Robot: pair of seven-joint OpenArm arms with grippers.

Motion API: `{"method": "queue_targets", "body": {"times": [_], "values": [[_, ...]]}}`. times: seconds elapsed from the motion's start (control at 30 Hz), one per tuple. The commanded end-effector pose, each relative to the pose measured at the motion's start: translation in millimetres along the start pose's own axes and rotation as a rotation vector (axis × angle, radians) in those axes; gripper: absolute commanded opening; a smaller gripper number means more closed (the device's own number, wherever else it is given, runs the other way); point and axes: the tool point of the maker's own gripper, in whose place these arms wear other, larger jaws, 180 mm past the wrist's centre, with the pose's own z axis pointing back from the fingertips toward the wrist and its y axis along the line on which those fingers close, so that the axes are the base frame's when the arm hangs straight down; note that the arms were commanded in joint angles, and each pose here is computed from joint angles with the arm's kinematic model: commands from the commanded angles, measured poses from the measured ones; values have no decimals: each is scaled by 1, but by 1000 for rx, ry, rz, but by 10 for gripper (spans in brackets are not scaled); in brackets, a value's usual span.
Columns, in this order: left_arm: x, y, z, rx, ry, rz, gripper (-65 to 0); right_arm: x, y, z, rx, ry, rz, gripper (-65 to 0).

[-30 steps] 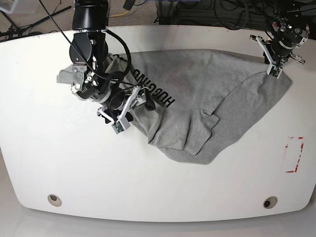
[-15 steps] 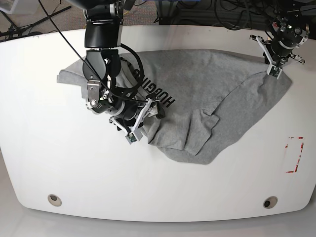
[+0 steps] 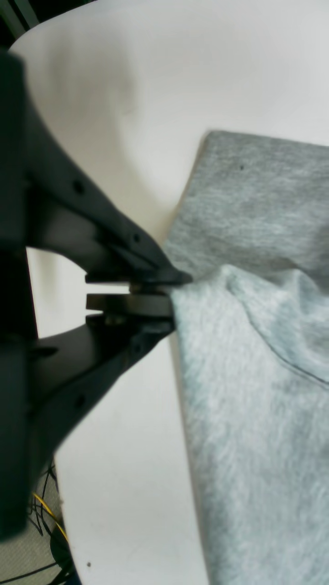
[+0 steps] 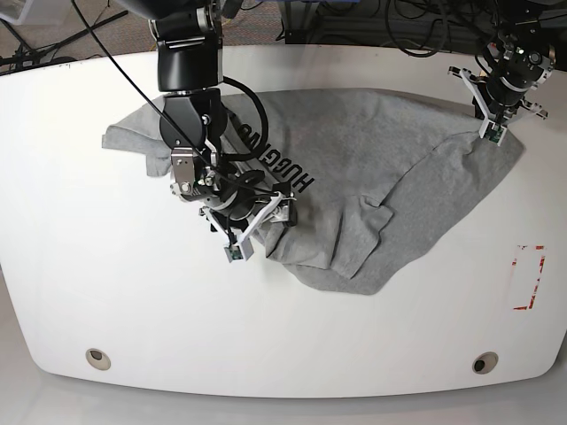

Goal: Fold the T-shirt properly
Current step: 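Release with the right gripper and regrasp the shirt near the printed text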

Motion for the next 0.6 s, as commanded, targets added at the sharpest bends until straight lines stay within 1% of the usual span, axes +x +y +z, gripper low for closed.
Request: {"method": "queue_targets", "body": {"times": [0.0,0.1,0.23,0.27,0.37,0.43,0.57], "values": [[7,5,4,13,-26,-12,-650,19,5,0,-9,-46,49,-162],[7,5,3,13,-25,-11,-650,17,6,-2,-29,-56,96,-162],[7,4,3,11,-25,-10,-650,13,3,-3,-45,-64,103,-165],[7,4,3,11,-25,-10,-650,13,2,-4,-50,-66,97,-174],[8,5,3,12,-28,-10,-650,10,-1,-6,-66,-62,72,-252],[11,6,3,16,-34,-11,-650,10,-1,-6,-69,-62,76,-285],[11,5,2,14,-36,-5,-650,7,3,-8,-62,-55,86,-304]]}}
